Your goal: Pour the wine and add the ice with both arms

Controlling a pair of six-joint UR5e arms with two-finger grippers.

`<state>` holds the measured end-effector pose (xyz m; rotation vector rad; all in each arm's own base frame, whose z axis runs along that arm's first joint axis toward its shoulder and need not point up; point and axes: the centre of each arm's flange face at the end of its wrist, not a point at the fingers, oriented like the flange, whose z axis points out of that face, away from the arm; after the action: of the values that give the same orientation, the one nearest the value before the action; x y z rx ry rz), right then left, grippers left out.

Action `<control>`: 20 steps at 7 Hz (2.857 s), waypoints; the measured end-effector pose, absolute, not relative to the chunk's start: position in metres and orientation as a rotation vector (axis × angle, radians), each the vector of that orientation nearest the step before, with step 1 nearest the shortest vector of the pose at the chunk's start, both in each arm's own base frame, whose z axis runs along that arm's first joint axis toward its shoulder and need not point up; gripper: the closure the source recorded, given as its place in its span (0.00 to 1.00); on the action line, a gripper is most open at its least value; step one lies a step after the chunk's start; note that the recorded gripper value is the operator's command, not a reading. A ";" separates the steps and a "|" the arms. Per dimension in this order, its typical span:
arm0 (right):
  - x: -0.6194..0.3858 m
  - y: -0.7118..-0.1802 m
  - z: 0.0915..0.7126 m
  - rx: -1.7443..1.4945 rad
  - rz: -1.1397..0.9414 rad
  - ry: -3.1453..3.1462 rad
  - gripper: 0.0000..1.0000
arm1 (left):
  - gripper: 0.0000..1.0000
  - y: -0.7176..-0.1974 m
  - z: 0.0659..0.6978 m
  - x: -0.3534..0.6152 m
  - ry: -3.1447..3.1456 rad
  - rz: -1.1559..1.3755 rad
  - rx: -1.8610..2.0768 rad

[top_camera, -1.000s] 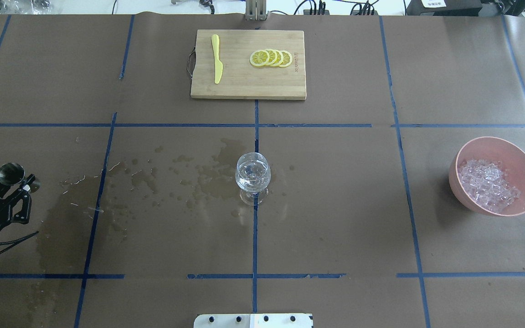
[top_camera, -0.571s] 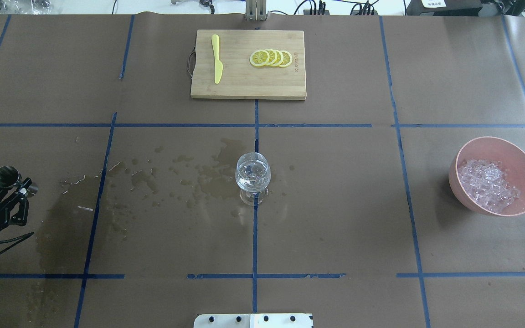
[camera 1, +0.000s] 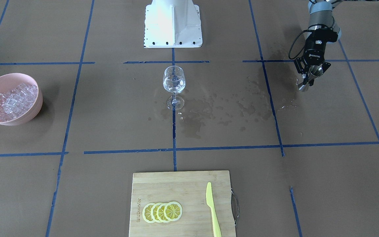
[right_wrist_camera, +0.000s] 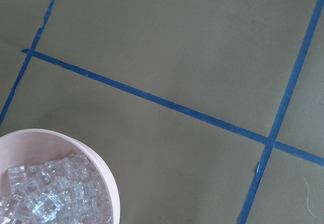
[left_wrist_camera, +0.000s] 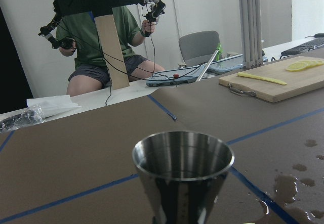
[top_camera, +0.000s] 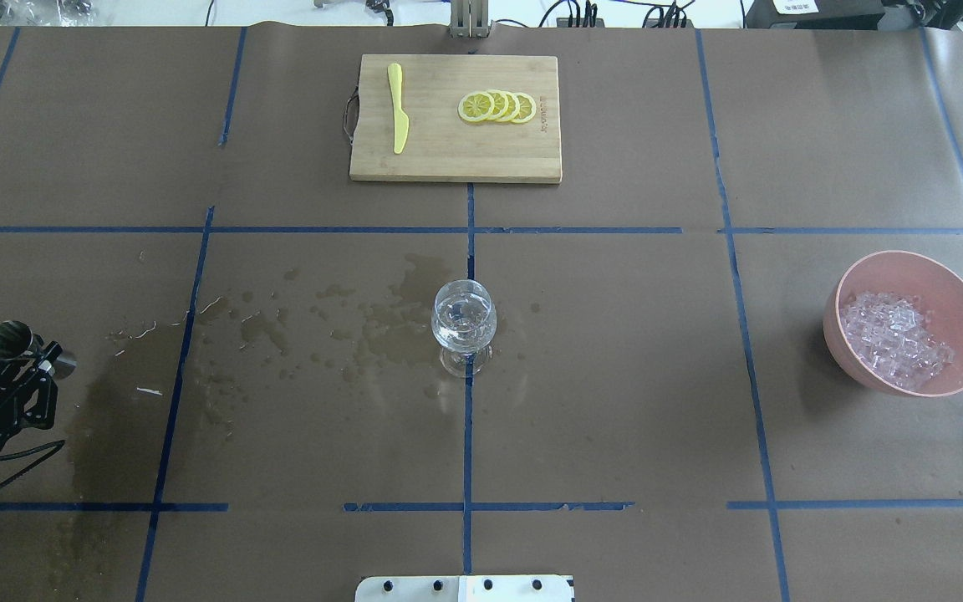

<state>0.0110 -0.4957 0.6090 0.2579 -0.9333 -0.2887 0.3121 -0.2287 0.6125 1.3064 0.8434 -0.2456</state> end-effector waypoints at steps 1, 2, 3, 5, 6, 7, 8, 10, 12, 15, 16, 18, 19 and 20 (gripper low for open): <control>0.011 -0.494 0.610 0.257 -0.288 -0.934 0.00 | 1.00 -0.222 0.606 0.325 0.901 -0.288 1.279; 0.011 -0.493 0.610 0.256 -0.287 -0.935 0.00 | 1.00 -0.214 0.604 0.333 0.928 -0.299 1.264; 0.011 -0.491 0.610 0.255 -0.287 -0.935 0.00 | 1.00 -0.209 0.606 0.338 0.931 -0.289 1.257; 0.011 -0.490 0.610 0.255 -0.287 -0.934 0.00 | 0.98 -0.204 0.610 0.344 0.898 -0.249 1.256; 0.011 -0.490 0.610 0.255 -0.287 -0.934 0.00 | 0.88 -0.203 0.611 0.345 0.891 -0.242 1.256; 0.012 -0.488 0.609 0.256 -0.288 -0.935 0.00 | 0.59 -0.203 0.611 0.345 0.891 -0.241 1.256; 0.012 -0.486 0.608 0.259 -0.289 -0.935 0.00 | 0.47 -0.203 0.610 0.345 0.898 -0.247 1.254; 0.012 -0.483 0.605 0.264 -0.291 -0.934 0.00 | 0.46 -0.203 0.609 0.344 0.909 -0.254 1.252; 0.012 -0.481 0.603 0.266 -0.292 -0.935 0.00 | 0.03 -0.203 0.609 0.344 0.917 -0.257 1.249; 0.012 -0.477 0.596 0.264 -0.268 -0.938 0.00 | 0.01 -0.197 0.616 0.336 0.982 -0.175 1.191; 0.013 -0.477 0.596 0.262 -0.264 -0.939 0.00 | 0.01 -0.195 0.628 0.316 0.983 -0.097 1.155; 0.013 -0.476 0.596 0.259 -0.261 -0.939 0.00 | 0.01 -0.189 0.647 0.254 0.987 0.100 1.043; 0.013 -0.476 0.596 0.259 -0.261 -0.939 0.00 | 0.01 -0.185 0.658 0.222 0.976 0.207 0.980; 0.012 -0.477 0.595 0.261 -0.260 -0.938 0.00 | 0.01 -0.184 0.668 0.189 0.966 0.282 0.929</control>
<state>0.0124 -0.4766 0.5948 0.2608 -0.9384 -0.2601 0.1885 -0.1837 0.6675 0.9295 0.9662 0.2820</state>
